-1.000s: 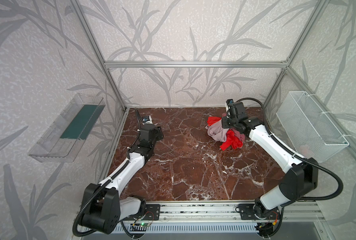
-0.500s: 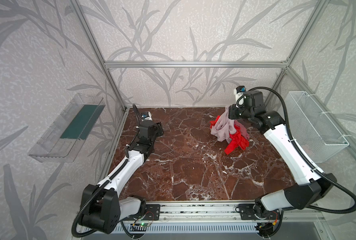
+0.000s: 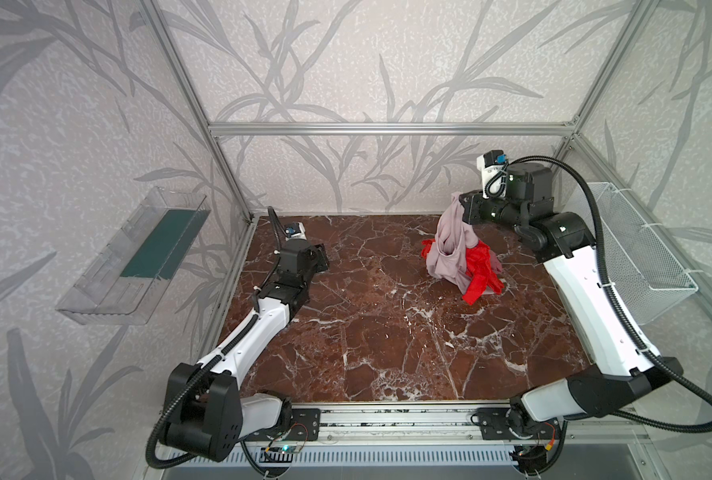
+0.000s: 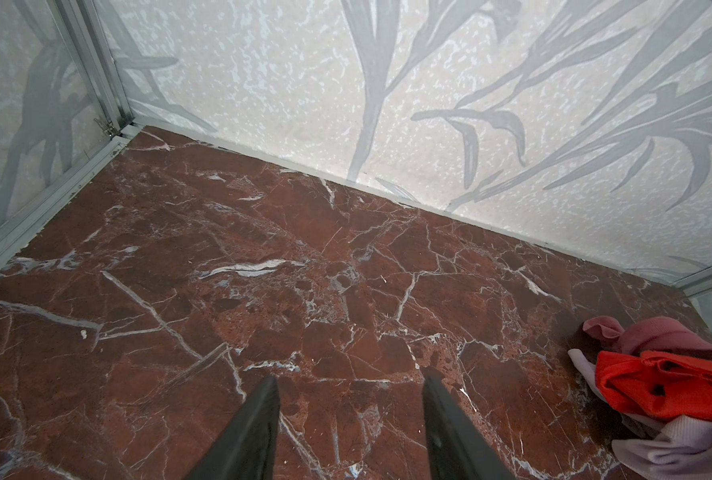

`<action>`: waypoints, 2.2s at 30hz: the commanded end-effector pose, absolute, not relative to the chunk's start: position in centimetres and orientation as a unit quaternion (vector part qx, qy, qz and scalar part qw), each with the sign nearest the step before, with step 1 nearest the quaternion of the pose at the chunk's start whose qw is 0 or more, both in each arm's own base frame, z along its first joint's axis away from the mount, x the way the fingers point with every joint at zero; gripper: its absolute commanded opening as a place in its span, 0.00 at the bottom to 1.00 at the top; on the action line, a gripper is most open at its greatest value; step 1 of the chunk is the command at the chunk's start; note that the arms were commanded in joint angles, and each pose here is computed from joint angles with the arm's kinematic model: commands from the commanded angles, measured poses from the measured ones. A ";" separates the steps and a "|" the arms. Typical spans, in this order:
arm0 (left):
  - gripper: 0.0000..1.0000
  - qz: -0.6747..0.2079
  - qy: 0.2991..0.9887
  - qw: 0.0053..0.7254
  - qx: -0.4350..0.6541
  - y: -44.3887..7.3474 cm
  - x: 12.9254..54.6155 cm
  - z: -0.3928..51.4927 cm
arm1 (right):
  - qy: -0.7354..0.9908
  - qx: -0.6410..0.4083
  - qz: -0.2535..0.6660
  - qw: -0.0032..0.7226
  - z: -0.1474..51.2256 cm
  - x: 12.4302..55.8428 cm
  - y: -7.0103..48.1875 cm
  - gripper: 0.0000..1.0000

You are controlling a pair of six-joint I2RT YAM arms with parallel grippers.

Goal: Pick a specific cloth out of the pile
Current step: 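Lift the lavender shirt high out of the pile with the right gripper, then carry the lavender shirt toward the left gripper and lower it onto the floor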

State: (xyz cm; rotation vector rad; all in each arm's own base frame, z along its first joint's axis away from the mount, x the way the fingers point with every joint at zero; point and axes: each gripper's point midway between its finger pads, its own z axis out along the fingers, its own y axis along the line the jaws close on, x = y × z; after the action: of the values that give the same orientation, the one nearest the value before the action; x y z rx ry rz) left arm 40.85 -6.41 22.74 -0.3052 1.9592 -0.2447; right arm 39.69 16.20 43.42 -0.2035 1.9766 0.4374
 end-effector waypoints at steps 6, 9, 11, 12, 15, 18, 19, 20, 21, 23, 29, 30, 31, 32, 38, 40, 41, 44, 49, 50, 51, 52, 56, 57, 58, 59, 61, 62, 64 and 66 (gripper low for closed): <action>0.53 -0.116 0.817 0.551 -0.126 -6.8 40.9 24.7 | 0.771 -0.107 0.242 0.580 50.9 38.6 17.3 0.00; 0.54 -0.122 0.815 0.553 -0.125 -7.0 40.8 25.1 | 0.760 -0.113 0.252 0.588 52.4 37.9 17.4 0.00; 0.53 -0.123 0.814 0.554 -0.125 -7.0 40.8 25.3 | 0.754 -0.113 0.252 0.595 53.3 37.6 17.1 0.00; 0.54 -0.123 0.813 0.555 -0.125 -7.0 40.8 25.4 | 0.753 -0.112 0.252 0.598 53.7 37.5 17.0 0.00; 0.53 -0.127 0.812 0.557 -0.124 -7.0 40.6 25.8 | 0.745 -0.115 0.260 0.604 54.7 37.0 16.9 0.00; 0.53 -0.131 0.809 0.560 -0.124 -7.0 40.3 26.2 | 0.735 -0.120 0.275 0.608 55.8 36.3 17.1 0.00; 0.53 -0.132 0.807 0.562 -0.124 -7.0 40.3 26.5 | 0.733 -0.123 0.280 0.608 56.1 36.1 17.2 0.00; 0.53 -0.133 0.806 0.564 -0.124 -7.0 40.2 26.7 | 0.728 -0.126 0.288 0.609 56.6 35.7 17.3 0.00; 0.53 -0.134 0.805 0.565 -0.123 -7.0 40.1 26.8 | 0.726 -0.129 0.297 0.607 56.9 35.4 17.5 0.00; 0.53 -0.137 0.803 0.567 -0.122 -7.0 39.8 27.3 | 0.716 -0.139 0.318 0.606 57.8 34.6 18.0 0.00; 0.53 -0.146 0.794 0.577 -0.121 -7.0 38.9 28.7 | 0.689 -0.155 0.362 0.609 60.1 32.2 18.6 0.00; 0.53 -0.147 0.794 0.577 -0.121 -7.0 38.7 28.9 | 0.686 -0.155 0.365 0.610 60.4 31.9 18.6 0.00; 0.52 -0.148 0.792 0.579 -0.120 -6.9 38.5 29.1 | 0.683 -0.157 0.369 0.610 60.7 31.6 18.6 0.00; 0.53 -0.148 0.791 0.581 -0.121 -6.8 38.3 29.3 | 0.681 -0.159 0.374 0.609 60.8 31.4 18.7 0.00; 0.52 -0.152 0.788 0.584 -0.125 -6.5 37.0 30.5 | 0.662 -0.174 0.426 0.592 62.1 29.6 19.7 0.00; 0.51 -0.145 0.794 0.577 -0.128 -6.2 36.5 30.8 | 0.656 -0.174 0.439 0.588 62.6 29.2 19.9 0.00; 0.51 -0.144 0.796 0.574 -0.128 -6.2 36.2 30.8 | 0.654 -0.175 0.446 0.585 62.7 29.0 20.0 0.00; 0.50 -0.144 0.798 0.570 -0.132 -5.9 35.2 31.7 | 0.651 -0.189 0.461 0.573 62.7 28.0 21.2 0.00; 0.49 -0.152 0.792 0.574 -0.139 -5.5 33.4 33.0 | 0.643 -0.214 0.469 0.566 63.0 26.3 23.3 0.00; 0.49 -0.152 0.793 0.573 -0.140 -5.4 32.9 33.1 | 0.642 -0.221 0.469 0.566 63.0 25.9 24.0 0.00; 0.49 -0.152 0.793 0.573 -0.141 -5.3 32.5 33.4 | 0.641 -0.230 0.471 0.561 62.9 25.4 24.7 0.00; 0.49 -0.152 0.793 0.572 -0.143 -5.1 32.1 33.4 | 0.642 -0.240 0.472 0.555 62.7 25.1 25.6 0.00; 0.49 -0.148 0.796 0.570 -0.142 -4.7 30.6 33.7 | 0.651 -0.260 0.475 0.533 61.5 24.9 28.6 0.00; 0.49 -0.148 0.795 0.571 -0.143 -4.6 30.3 33.8 | 0.648 -0.264 0.477 0.531 61.6 24.5 29.0 0.00; 0.49 -0.148 0.793 0.573 -0.143 -4.5 30.0 33.9 | 0.654 -0.270 0.477 0.521 60.7 25.1 30.5 0.00; 0.49 -0.148 0.792 0.576 -0.141 -4.4 29.6 34.1 | 0.654 -0.276 0.476 0.519 60.5 25.0 31.2 0.00; 0.49 -0.141 0.791 0.579 -0.140 -4.1 29.0 34.6 | 0.653 -0.286 0.475 0.516 60.0 24.8 32.8 0.00; 0.49 -0.138 0.792 0.578 -0.138 -4.0 28.8 34.7 | 0.651 -0.291 0.479 0.513 59.8 24.7 33.6 0.00; 0.49 -0.133 0.795 0.578 -0.131 -3.9 28.4 35.0 | 0.652 -0.296 0.483 0.504 59.1 24.9 35.2 0.00; 0.49 -0.131 0.796 0.576 -0.130 -3.8 28.0 34.9 | 0.656 -0.306 0.483 0.493 58.0 25.2 37.0 0.00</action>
State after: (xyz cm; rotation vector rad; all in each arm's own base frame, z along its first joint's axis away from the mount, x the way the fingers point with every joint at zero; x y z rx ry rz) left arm 29.05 -4.31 34.52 -0.3106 1.8517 -0.3389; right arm 25.40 35.96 57.32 -0.7245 1.6413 1.1802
